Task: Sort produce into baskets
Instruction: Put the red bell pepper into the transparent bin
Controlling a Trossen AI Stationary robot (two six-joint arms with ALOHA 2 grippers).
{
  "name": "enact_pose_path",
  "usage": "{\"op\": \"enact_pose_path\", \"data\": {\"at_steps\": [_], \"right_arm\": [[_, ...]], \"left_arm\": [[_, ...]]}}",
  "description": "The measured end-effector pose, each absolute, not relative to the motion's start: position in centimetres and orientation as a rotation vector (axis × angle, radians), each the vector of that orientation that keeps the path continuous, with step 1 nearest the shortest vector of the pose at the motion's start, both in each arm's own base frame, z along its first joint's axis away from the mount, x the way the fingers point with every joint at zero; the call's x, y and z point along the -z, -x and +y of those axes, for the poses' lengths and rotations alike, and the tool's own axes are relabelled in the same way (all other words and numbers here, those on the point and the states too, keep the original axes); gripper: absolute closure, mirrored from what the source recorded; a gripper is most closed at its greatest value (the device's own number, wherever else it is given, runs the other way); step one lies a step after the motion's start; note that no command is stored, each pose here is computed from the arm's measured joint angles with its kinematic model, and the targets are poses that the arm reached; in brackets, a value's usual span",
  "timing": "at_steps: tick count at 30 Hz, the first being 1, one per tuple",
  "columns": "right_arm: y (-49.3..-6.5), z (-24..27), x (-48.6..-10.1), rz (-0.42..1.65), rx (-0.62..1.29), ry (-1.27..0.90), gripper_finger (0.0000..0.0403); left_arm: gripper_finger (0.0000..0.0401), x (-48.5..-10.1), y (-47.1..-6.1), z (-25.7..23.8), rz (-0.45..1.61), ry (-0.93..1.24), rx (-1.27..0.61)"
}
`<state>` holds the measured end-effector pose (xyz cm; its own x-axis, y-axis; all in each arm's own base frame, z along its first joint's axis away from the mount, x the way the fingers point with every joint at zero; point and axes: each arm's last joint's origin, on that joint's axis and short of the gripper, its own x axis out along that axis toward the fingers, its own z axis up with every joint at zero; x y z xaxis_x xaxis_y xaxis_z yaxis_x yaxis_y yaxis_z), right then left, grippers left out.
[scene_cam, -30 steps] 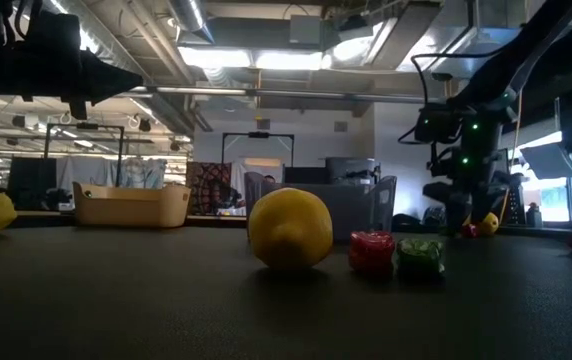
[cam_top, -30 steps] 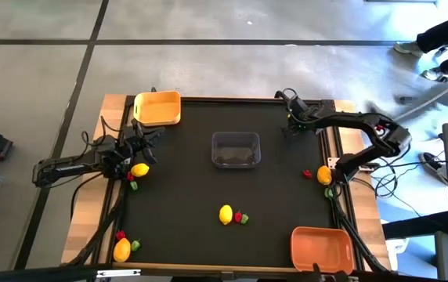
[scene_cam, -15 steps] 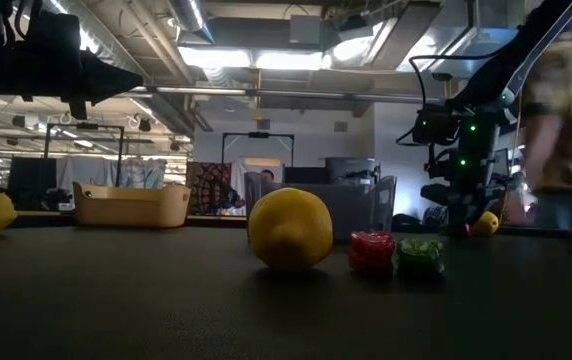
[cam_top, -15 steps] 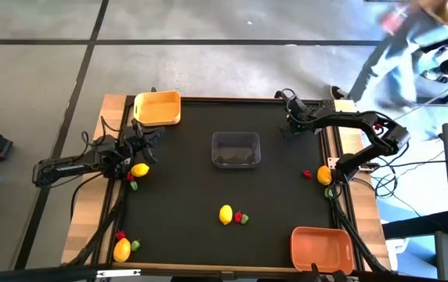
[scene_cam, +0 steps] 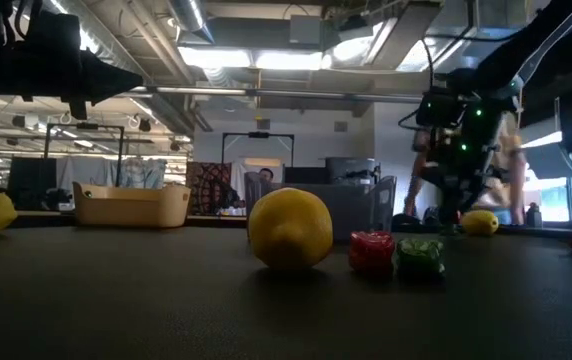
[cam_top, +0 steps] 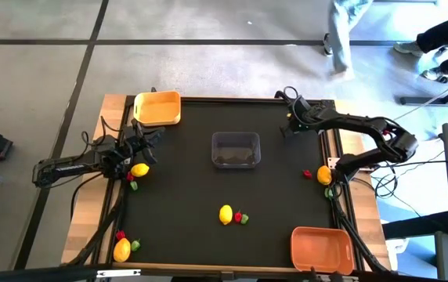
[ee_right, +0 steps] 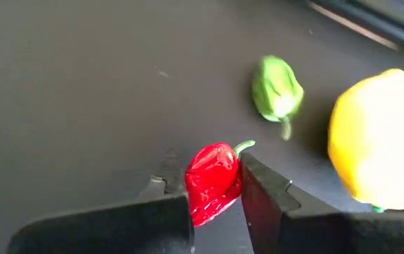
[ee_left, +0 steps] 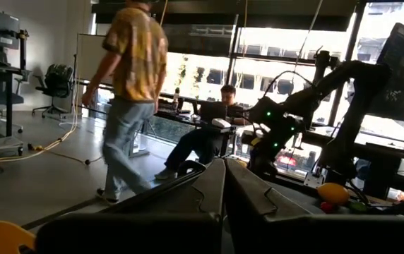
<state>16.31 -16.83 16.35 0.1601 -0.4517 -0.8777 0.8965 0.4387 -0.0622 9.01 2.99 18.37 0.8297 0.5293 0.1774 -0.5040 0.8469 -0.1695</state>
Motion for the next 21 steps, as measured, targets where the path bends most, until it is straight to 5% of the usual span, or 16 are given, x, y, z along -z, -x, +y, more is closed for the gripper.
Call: {"op": "enact_pose_path", "data": {"at_steps": [21], "right_arm": [[-22.2,-10.8,-20.5,0.648,0.601,-0.362,0.0343]], "left_arm": [[0.0396,-18.4,-9.0,3.0,-0.222,0.116,-0.549]]}}
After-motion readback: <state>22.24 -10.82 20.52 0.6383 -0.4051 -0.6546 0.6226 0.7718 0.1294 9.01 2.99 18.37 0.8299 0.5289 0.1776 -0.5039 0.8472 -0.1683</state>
